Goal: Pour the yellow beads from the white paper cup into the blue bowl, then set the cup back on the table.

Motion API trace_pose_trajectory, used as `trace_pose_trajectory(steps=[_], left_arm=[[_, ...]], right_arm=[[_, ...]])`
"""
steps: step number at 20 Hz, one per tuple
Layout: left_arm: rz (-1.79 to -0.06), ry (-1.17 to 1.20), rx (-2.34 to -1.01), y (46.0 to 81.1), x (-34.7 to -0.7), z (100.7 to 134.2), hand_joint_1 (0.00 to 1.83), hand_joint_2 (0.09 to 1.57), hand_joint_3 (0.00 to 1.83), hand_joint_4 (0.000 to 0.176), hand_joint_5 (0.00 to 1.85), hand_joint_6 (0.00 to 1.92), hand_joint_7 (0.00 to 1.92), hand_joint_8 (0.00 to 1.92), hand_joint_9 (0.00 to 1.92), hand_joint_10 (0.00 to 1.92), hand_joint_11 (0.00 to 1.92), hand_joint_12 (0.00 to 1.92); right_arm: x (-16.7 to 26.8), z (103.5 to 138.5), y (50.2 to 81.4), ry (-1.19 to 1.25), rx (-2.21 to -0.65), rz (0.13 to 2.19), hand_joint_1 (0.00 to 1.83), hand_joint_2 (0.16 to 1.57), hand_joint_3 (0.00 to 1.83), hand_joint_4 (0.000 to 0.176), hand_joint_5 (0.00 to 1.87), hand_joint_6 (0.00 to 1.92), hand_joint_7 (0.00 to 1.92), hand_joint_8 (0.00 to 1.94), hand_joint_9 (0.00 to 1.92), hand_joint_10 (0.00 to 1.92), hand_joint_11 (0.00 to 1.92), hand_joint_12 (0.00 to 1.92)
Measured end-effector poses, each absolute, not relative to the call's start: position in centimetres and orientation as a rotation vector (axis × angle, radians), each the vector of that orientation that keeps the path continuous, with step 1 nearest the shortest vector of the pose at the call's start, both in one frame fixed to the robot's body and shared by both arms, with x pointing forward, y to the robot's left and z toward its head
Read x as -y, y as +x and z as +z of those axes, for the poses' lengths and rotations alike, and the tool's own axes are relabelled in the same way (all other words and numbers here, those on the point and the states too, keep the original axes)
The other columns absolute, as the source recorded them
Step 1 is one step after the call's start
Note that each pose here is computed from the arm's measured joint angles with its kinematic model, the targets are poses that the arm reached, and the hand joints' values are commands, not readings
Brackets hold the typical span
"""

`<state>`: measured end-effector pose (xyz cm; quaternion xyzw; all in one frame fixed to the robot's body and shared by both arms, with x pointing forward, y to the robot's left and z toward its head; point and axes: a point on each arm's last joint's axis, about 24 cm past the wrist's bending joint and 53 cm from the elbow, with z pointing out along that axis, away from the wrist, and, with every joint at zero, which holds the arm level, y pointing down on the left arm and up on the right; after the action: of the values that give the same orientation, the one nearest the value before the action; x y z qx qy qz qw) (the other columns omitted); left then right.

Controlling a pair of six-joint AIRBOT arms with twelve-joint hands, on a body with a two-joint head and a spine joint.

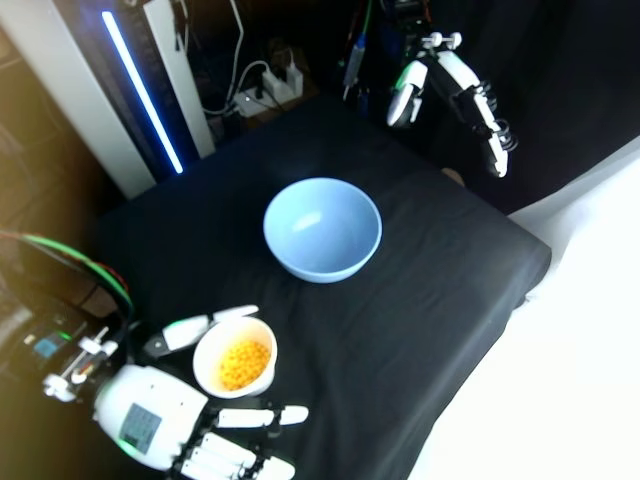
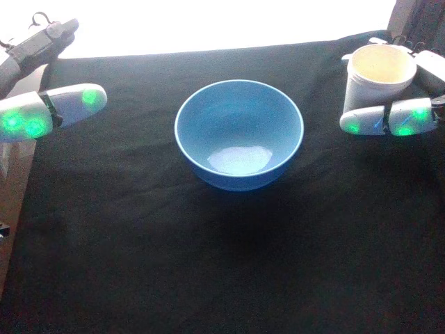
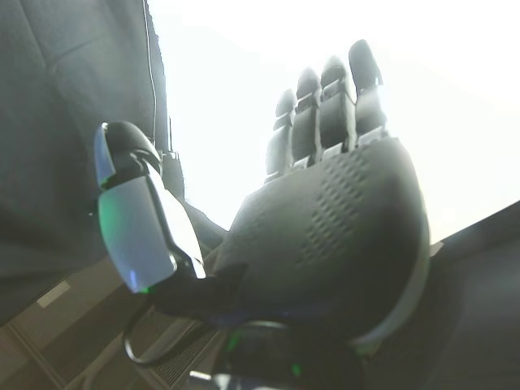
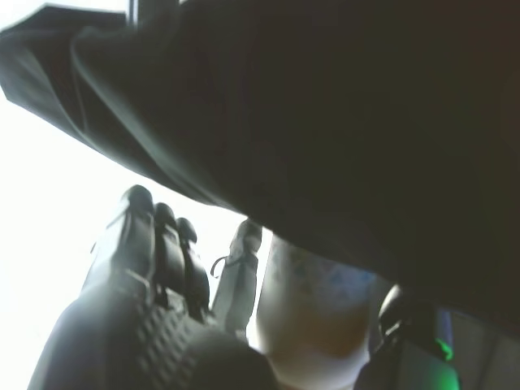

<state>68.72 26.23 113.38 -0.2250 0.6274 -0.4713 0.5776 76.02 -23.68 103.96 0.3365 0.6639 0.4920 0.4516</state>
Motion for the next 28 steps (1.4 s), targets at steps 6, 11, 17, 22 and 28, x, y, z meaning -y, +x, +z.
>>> trace_pose_trajectory(steps=[6, 11, 17, 22, 28], left_arm=[[-1.102, -0.527, -1.467, 68.7, -26.3, 113.4, 0.51, 0.86, 0.00, 0.012, 0.18, 0.00, 0.26, 0.00, 0.20, 0.00, 0.00, 0.53], [-1.105, -0.527, -1.473, 68.7, -26.1, 113.1, 0.51, 0.86, 0.00, 0.008, 0.17, 0.00, 0.25, 0.00, 0.19, 0.00, 0.00, 0.51], [-1.105, -0.529, -1.471, 68.7, -26.1, 113.1, 0.52, 0.85, 0.00, 0.008, 0.18, 0.00, 0.27, 0.01, 0.20, 0.00, 0.00, 0.50], [-1.104, -0.530, -1.471, 68.7, -26.1, 113.1, 0.53, 0.85, 0.00, 0.007, 0.17, 0.00, 0.27, 0.00, 0.20, 0.00, 0.00, 0.50], [-1.105, -0.534, -1.477, 68.8, -26.0, 112.9, 0.54, 0.85, 0.00, 0.000, 0.16, 0.00, 0.27, 0.00, 0.21, 0.00, 0.00, 0.56]], right_arm=[[23.4, 104.2, 76.1, 0.823, -1.642, 1.218, 0.70, 0.67, 0.00, 0.155, 0.63, 0.02, 0.00, 0.00, 0.00, 0.00, 0.00, 0.00], [22.8, 104.8, 76.3, 0.807, -1.637, 1.236, 0.66, 0.65, 0.00, 0.130, 0.66, 0.02, 0.03, 0.01, 0.00, 0.00, 0.00, 0.00], [22.8, 104.9, 76.3, 0.805, -1.635, 1.241, 0.65, 0.98, 0.01, 0.107, 0.97, 0.02, 0.13, 0.00, 0.00, 0.00, 0.00, 0.00], [22.5, 105.3, 76.2, 0.793, -1.624, 1.259, 0.68, 1.05, 0.00, 0.083, 1.05, 0.13, 0.23, 0.00, 0.01, 0.00, 0.00, 0.00], [21.7, 106.7, 76.1, 0.716, -1.649, 1.259, 1.01, 1.08, 0.00, 0.174, 1.05, 0.82, 0.27, 0.02, 0.00, 0.00, 0.00, 0.00]])
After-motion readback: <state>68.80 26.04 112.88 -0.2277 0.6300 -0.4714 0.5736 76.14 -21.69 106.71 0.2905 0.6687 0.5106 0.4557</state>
